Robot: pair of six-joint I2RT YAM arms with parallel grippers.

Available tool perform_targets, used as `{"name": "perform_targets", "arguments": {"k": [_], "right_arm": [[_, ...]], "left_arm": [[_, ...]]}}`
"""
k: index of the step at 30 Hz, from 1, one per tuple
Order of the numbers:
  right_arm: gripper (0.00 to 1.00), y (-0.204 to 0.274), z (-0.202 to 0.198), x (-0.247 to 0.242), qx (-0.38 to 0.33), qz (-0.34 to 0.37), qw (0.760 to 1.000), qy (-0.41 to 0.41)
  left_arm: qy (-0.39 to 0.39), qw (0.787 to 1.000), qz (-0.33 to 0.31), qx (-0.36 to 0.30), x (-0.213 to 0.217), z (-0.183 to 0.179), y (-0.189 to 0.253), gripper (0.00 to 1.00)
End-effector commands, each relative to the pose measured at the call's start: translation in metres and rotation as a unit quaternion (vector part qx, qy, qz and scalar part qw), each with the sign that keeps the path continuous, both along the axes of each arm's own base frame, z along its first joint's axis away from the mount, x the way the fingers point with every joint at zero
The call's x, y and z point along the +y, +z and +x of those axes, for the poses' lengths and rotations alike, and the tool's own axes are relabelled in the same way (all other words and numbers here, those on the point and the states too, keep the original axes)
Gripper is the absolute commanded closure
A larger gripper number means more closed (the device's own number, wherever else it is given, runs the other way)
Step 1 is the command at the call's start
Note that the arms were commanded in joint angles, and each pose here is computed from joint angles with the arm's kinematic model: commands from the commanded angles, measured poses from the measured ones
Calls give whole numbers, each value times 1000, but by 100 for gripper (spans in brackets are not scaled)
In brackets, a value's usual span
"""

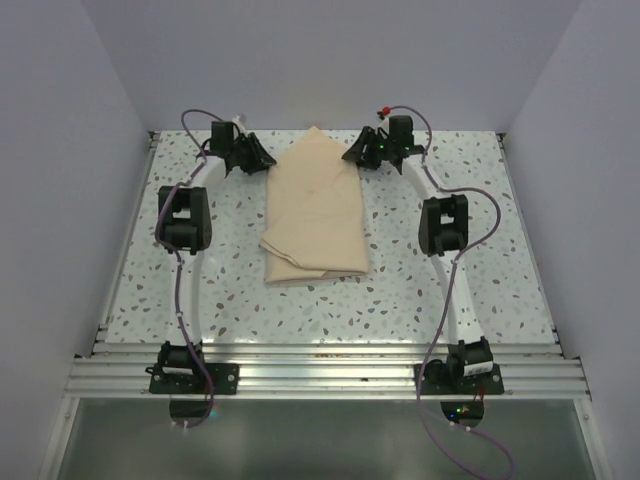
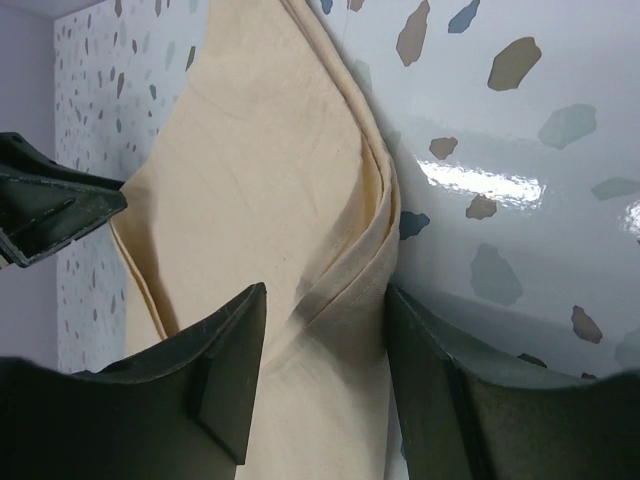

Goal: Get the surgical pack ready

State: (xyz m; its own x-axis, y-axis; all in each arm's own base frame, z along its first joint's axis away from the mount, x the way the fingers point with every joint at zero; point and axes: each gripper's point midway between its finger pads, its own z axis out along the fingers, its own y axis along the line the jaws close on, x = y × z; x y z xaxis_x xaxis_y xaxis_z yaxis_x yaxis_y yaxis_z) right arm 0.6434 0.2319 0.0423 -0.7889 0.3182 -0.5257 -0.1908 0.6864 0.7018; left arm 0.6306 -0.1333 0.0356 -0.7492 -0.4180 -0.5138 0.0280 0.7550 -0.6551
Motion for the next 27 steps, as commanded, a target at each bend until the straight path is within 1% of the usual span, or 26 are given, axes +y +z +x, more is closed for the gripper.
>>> {"name": "perform_targets", "arguments": {"k": [1, 2, 3, 5, 6, 7, 8, 9, 11, 13, 15, 16, 18, 19, 20, 21, 22, 23, 24, 25, 26, 27], "right_arm": [[48, -37, -9, 5, 45, -10, 999, -8], [50, -38, -8, 4, 46, -10, 999, -10], [54, -30, -5, 5, 40, -5, 999, -13], [60, -20, -2, 7, 32, 5, 999, -14], [67, -14, -1, 8, 30, 11, 999, -15], [74, -10, -1, 10, 30, 18, 999, -14], [79, 0, 3, 11, 19, 30, 999, -13], [90, 13, 2, 15, 22, 54, 998, -8], [96, 30, 2, 18, 15, 73, 997, -4], [98, 53, 0, 21, 11, 90, 996, 1], [99, 63, -3, 21, 10, 97, 995, 4], [99, 81, -6, 22, 2, 103, 995, 11], [99, 88, -13, 23, 13, 105, 994, 16], [99, 103, -19, 24, 11, 111, 993, 26], [100, 110, -25, 26, 13, 114, 993, 33], [100, 104, -31, 25, 28, 114, 992, 36], [100, 125, -39, 25, 19, 116, 992, 44], [100, 126, -43, 24, 21, 114, 992, 47], [100, 122, -49, 22, 29, 109, 992, 50], [100, 128, -53, 21, 30, 106, 993, 50], [100, 143, -60, 21, 26, 109, 992, 55], [100, 141, -67, 21, 39, 112, 991, 57]], "left_arm": [[3, 999, -11, 40, 3, -5, -36, 63], [1, 999, -14, 40, 2, -5, -35, 67], [-2, 999, -23, 38, -1, -4, -33, 75], [-3, 999, -37, 35, -2, -3, -28, 84], [-4, 998, -54, 31, -5, -1, -20, 92], [-3, 998, -64, 30, -4, 1, -16, 97], [-3, 997, -72, 22, -3, 3, -5, 100], [-4, 996, -84, 14, -5, 5, 5, 100], [-6, 996, -88, -10, -5, 8, 33, 100], [-9, 995, -95, -29, -5, 9, 61, 100], [-18, 994, -105, -33, -9, 4, 76, 100], [-22, 993, -106, -44, -10, 1, 92, 100], [-30, 993, -110, -36, -12, -10, 95, 100], [-35, 992, -110, -45, -13, -15, 110, 100], [-36, 993, -109, -34, -13, -23, 105, 100], [-43, 993, -105, -32, -14, -30, 107, 100], [-47, 993, -102, -40, -14, -36, 122, 100], [-47, 994, -99, -26, -14, -46, 113, 100], [-54, 994, -93, -29, -14, -52, 116, 100], [-58, 993, -92, -39, -14, -59, 131, 100], [-58, 994, -90, -25, -14, -70, 123, 100], [-62, 994, -89, -27, -15, -76, 125, 100]]}}
